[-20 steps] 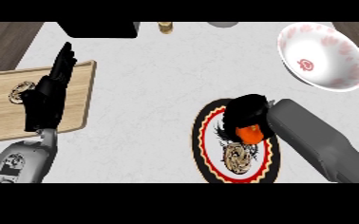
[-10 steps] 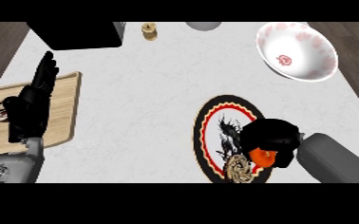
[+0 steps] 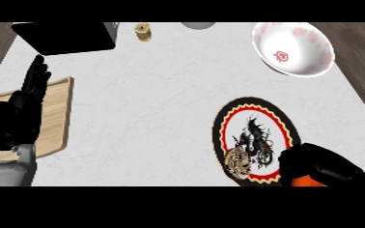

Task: Pick the squash from the plate and place it in the bowl

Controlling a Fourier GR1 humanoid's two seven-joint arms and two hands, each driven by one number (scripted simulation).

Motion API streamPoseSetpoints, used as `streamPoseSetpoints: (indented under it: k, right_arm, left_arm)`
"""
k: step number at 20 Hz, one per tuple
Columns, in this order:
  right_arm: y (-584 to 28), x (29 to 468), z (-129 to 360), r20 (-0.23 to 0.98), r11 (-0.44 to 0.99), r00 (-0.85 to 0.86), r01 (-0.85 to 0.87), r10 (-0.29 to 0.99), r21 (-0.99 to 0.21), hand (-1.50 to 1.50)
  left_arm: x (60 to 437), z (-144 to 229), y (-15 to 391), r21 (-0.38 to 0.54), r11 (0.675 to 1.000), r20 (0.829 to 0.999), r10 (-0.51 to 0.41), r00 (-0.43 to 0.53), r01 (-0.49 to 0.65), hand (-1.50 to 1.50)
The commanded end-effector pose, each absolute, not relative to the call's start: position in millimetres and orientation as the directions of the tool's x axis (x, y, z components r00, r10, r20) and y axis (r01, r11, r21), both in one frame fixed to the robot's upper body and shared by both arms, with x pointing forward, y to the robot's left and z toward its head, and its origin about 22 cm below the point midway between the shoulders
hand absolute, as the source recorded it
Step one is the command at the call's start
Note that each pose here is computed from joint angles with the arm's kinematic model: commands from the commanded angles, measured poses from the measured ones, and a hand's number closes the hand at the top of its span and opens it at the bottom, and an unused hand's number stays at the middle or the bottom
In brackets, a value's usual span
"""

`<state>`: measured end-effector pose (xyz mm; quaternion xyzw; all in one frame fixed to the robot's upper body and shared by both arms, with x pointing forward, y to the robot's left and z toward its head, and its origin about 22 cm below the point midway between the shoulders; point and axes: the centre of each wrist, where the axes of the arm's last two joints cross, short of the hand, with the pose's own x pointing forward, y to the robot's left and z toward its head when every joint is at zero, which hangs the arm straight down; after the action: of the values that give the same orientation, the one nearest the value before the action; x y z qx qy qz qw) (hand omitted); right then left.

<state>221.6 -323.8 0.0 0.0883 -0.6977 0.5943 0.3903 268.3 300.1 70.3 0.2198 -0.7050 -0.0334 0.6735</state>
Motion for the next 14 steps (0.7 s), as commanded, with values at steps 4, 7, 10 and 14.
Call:
streamPoseSetpoints:
  k: [4,7,10,14]
  right_arm:
    - [-362.9,199.4,75.4,0.643,0.497,-0.617,-0.423,0.454,-0.758,1.50]
    - [-360.7,194.1,96.4,0.679,0.589,-0.559,-0.371,0.477,-0.718,1.50]
    - [-378.8,204.7,119.2,0.702,0.663,-0.524,-0.305,0.483,-0.684,1.50]
    - [-389.1,232.1,138.7,0.748,0.734,-0.462,-0.260,0.476,-0.628,1.50]
  left_arm:
    - [269.6,66.5,288.5,0.336,0.909,0.936,-0.352,-0.023,-0.247,0.00]
    - [264.9,69.8,283.5,0.331,0.920,0.937,-0.347,-0.043,-0.211,0.00]
    - [280.3,84.1,289.8,0.339,0.920,0.932,-0.356,-0.062,-0.197,0.00]
    - [288.8,82.8,272.3,0.334,0.927,0.936,-0.348,-0.058,-0.170,0.00]
